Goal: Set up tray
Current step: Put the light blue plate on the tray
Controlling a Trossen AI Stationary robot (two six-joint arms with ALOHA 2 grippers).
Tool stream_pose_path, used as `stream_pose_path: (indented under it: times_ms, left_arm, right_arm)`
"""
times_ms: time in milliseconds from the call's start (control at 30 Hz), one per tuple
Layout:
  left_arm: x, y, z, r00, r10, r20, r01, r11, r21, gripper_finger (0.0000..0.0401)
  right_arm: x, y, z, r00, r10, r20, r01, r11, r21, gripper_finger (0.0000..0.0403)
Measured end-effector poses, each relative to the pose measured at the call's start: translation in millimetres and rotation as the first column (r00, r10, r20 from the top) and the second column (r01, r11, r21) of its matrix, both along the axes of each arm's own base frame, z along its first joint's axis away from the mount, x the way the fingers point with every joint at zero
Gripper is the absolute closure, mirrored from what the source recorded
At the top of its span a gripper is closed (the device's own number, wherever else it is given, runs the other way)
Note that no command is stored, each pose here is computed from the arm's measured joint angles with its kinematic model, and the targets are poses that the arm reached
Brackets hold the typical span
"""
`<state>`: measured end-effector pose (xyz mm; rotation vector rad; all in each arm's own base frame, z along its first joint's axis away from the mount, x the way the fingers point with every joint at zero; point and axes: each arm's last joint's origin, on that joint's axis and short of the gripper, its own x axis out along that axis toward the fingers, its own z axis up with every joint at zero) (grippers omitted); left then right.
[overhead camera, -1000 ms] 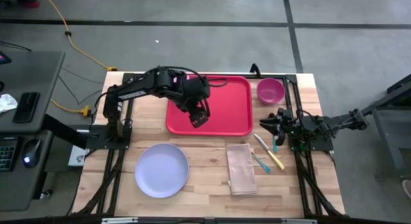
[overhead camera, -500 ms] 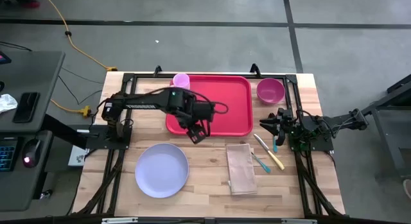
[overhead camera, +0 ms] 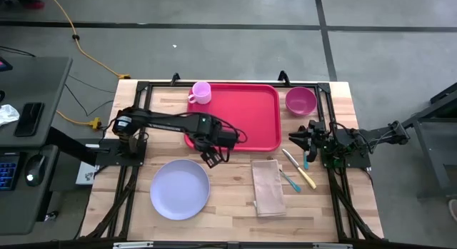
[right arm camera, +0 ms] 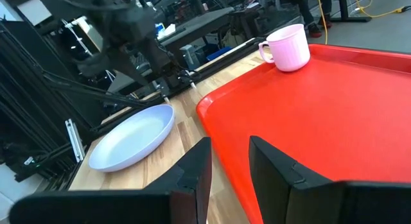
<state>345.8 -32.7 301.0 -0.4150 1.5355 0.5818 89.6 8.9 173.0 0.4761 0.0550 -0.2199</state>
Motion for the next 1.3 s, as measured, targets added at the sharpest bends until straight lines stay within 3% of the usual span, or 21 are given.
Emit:
stream_pose_path:
  times_ms: [267,600,833,1100,1300]
  left_arm:
    - [-22,3,-17,0.996,0.034,-0.082,-0.031,0.999,0.038,0.0162]
    - [-79,8,-17,0.986,0.163,0.028,-0.164,0.986,0.018,0.0162]
    - [-112,12,-20,0.978,0.205,0.033,-0.206,0.979,0.014,0.0162]
    - [-130,13,-34,0.978,0.206,0.043,-0.205,0.978,-0.028,0.0162]
    - [-135,5,-49,0.991,0.123,0.06,-0.12,0.991,-0.051,0.0162]
  right_arm:
    - [0,1,0,1.0,0.022,-0.002,-0.022,1.0,0.002,0.032]
    - [1,1,-1,1.0,0.022,-0.009,-0.022,1.0,0.001,0.032]
    - [2,1,-1,1.0,0.02,-0.015,-0.02,1.0,0.006,0.032]
    - [2,1,-1,1.0,0.019,-0.011,-0.019,1.0,0.007,0.032]
    - [2,1,0,1.0,0.018,-0.002,-0.018,1.0,0.009,0.032]
